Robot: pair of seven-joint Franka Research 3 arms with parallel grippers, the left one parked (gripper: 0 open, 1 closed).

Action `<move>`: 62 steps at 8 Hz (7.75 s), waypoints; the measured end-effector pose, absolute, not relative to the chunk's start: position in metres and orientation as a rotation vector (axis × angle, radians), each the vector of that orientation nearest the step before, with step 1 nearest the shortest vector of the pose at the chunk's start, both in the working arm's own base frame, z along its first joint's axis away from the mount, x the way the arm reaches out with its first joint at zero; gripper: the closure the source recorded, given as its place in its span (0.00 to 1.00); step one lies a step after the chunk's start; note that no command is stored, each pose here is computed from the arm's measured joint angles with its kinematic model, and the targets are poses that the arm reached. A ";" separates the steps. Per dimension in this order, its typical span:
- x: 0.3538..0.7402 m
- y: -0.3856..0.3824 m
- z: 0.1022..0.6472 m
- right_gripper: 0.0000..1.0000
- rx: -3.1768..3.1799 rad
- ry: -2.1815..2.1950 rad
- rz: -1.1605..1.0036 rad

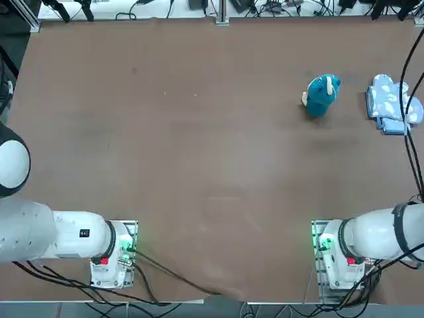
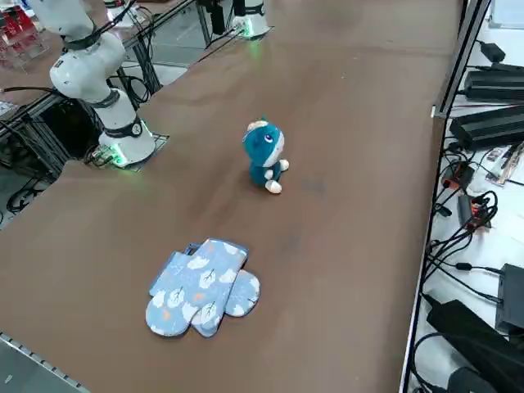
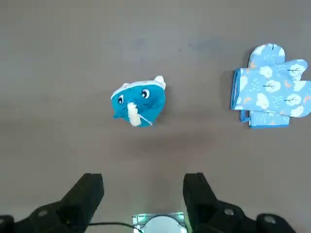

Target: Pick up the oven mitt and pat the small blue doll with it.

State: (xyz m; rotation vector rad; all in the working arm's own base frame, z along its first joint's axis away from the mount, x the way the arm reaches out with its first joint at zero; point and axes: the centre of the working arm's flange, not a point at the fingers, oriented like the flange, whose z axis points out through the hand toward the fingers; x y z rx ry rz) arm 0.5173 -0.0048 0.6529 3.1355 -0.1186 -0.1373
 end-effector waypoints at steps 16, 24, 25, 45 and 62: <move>0.610 -0.071 0.435 0.03 2.587 -0.198 -0.251; 0.573 -0.133 0.285 0.08 2.450 -0.034 -0.081; 0.568 -0.143 0.278 0.09 2.451 -0.028 -0.080; 0.550 -0.174 0.169 0.60 2.315 0.003 -0.079; 0.598 -0.134 0.576 0.96 2.870 0.285 -0.244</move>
